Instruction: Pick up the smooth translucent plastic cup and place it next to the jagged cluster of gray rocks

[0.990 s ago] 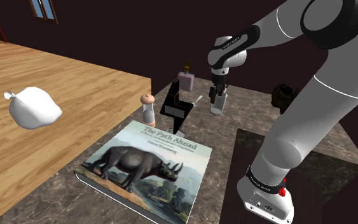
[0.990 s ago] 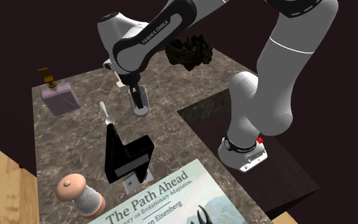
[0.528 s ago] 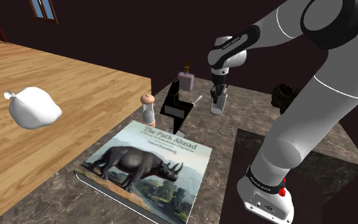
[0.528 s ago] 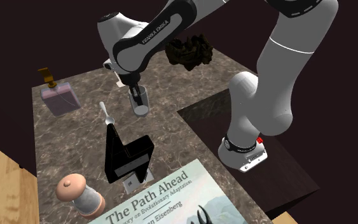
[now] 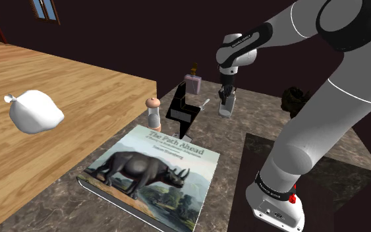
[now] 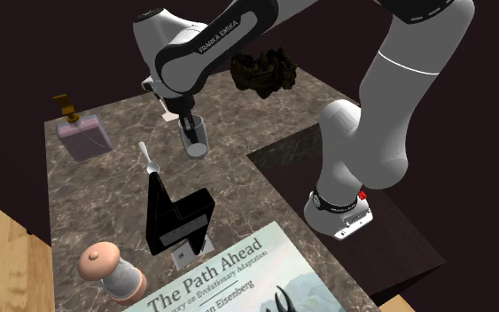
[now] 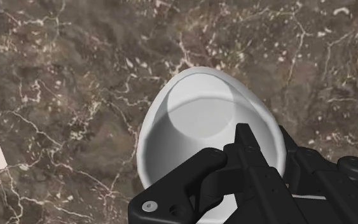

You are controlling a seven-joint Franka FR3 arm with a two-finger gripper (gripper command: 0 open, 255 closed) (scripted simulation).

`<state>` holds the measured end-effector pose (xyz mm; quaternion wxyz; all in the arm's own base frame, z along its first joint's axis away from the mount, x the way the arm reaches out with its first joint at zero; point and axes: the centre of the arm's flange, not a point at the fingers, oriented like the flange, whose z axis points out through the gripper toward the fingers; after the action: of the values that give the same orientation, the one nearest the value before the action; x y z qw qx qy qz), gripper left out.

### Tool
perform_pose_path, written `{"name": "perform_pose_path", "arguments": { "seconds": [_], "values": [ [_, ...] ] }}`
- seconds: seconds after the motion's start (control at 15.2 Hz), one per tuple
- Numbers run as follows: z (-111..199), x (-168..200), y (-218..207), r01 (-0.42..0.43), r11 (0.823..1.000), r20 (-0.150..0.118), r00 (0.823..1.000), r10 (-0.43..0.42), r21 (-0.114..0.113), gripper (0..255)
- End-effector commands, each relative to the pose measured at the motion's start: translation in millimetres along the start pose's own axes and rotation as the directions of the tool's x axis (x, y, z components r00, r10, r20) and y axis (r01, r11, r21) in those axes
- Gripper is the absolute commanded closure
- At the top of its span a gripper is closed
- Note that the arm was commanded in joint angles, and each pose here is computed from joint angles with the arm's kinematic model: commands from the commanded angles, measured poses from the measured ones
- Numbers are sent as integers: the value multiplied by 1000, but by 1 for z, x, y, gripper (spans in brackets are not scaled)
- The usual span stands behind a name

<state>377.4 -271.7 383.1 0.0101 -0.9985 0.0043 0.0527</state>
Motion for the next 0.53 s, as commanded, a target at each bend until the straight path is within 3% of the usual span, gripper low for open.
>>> {"name": "perform_pose_path", "arguments": {
  "seconds": [0.0,0.46],
  "values": [
    [-10,-1,0,0,1000,0,1000,0,0,255],
    [-46,-5,0,0,1000,0,1000,0,0,255]
  ]
}}
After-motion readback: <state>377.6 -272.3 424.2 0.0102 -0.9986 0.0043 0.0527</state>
